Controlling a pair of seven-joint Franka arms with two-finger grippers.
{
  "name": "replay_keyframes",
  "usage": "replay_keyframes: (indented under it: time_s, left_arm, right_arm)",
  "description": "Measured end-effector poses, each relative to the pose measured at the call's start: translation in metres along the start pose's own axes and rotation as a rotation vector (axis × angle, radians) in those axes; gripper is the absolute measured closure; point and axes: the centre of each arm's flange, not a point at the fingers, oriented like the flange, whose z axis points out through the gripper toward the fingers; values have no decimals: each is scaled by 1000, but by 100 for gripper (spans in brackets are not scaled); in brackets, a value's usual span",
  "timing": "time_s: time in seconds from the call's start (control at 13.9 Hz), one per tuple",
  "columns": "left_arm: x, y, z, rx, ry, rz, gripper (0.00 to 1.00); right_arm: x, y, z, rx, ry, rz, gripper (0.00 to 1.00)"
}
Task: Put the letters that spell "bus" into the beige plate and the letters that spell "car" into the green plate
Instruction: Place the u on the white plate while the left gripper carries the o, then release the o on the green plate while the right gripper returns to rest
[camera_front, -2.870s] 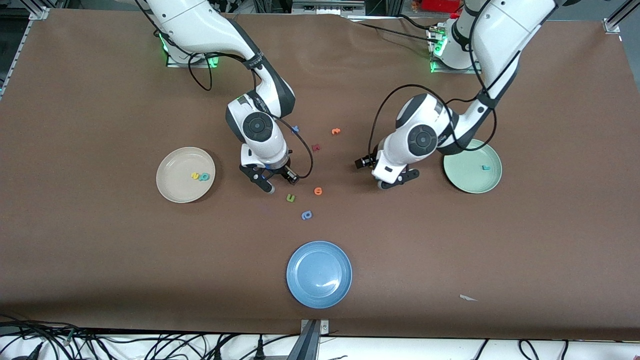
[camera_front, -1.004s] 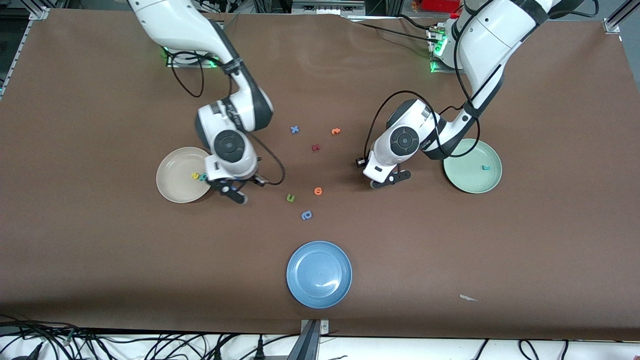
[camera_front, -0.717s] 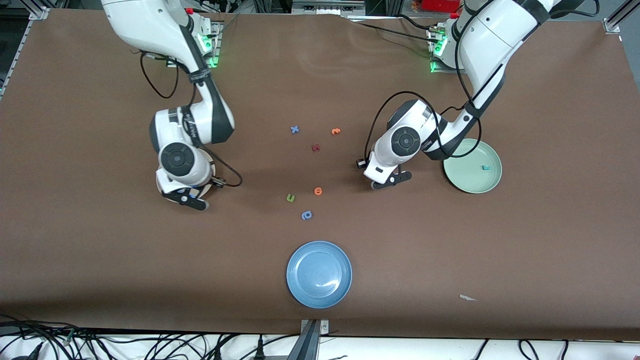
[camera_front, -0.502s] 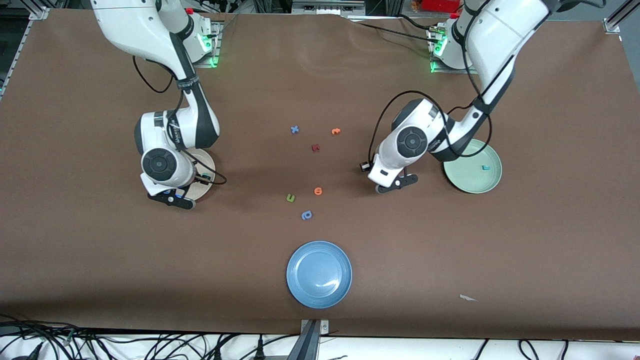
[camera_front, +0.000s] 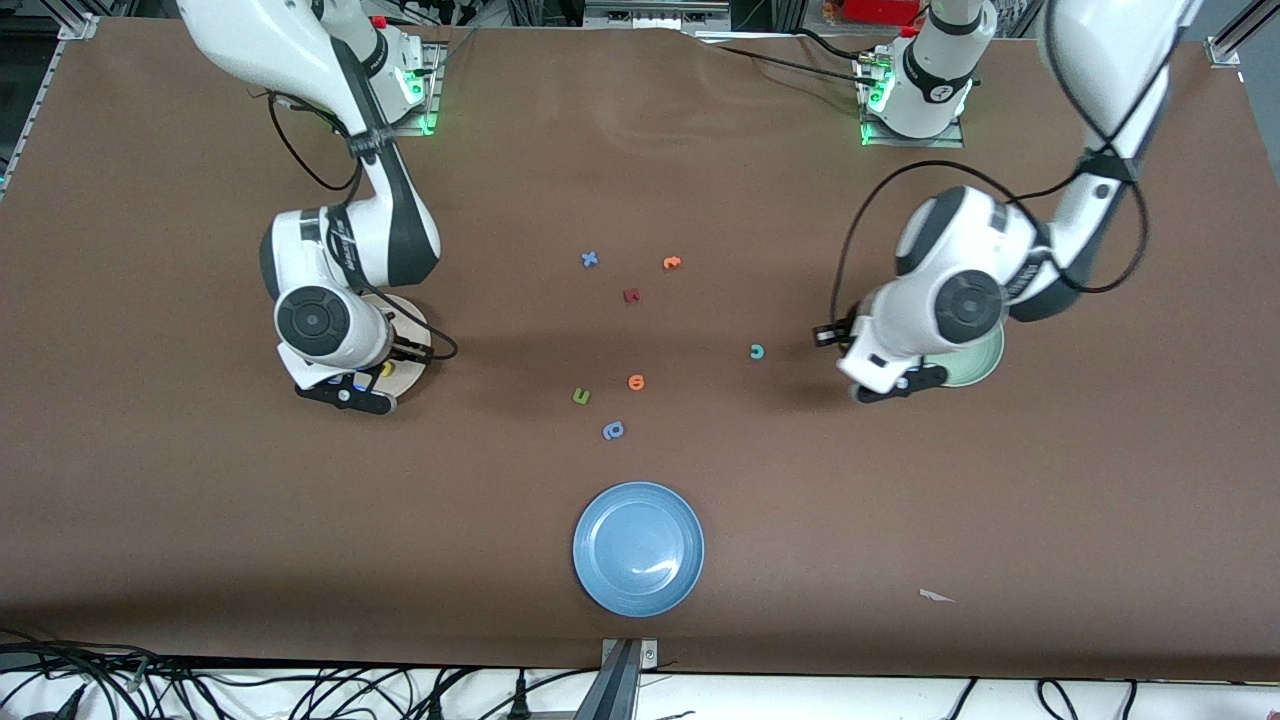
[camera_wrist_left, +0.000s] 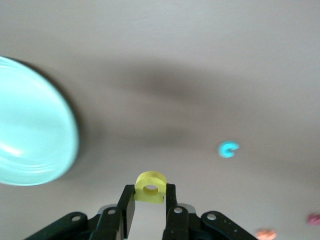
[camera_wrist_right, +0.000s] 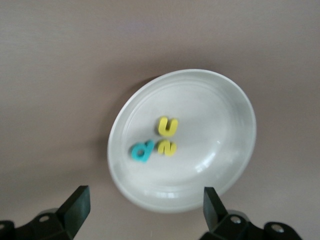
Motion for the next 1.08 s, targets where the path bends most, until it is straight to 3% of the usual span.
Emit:
replay_keyframes:
  time_s: [0.22,0.43,0.57,0.79,1.0,1.08]
  left_arm:
    - [24,-82,3,-2,-102,69,71]
    - [38,-161,27,-21,-176,108,71]
    - [46,-194,53,-2,-215,116,71]
    - [52,-194,87,-18,-256,133,71]
    - [53,-185,110,-38,-238,148,71]
    - [52,-184,114,-40,-236,149,67]
  right_arm:
    - [-15,8,-76,5,-44,-88,0]
    - [-18,24,-146,24,-13,-130,0]
    - [-12,44,-183,54,43,-130,0]
    - [-15,75,-229,149,107,-109,0]
    - [-16,122,-239,192,107,-151,0]
    - [-16,132,-237,190,109,-162,0]
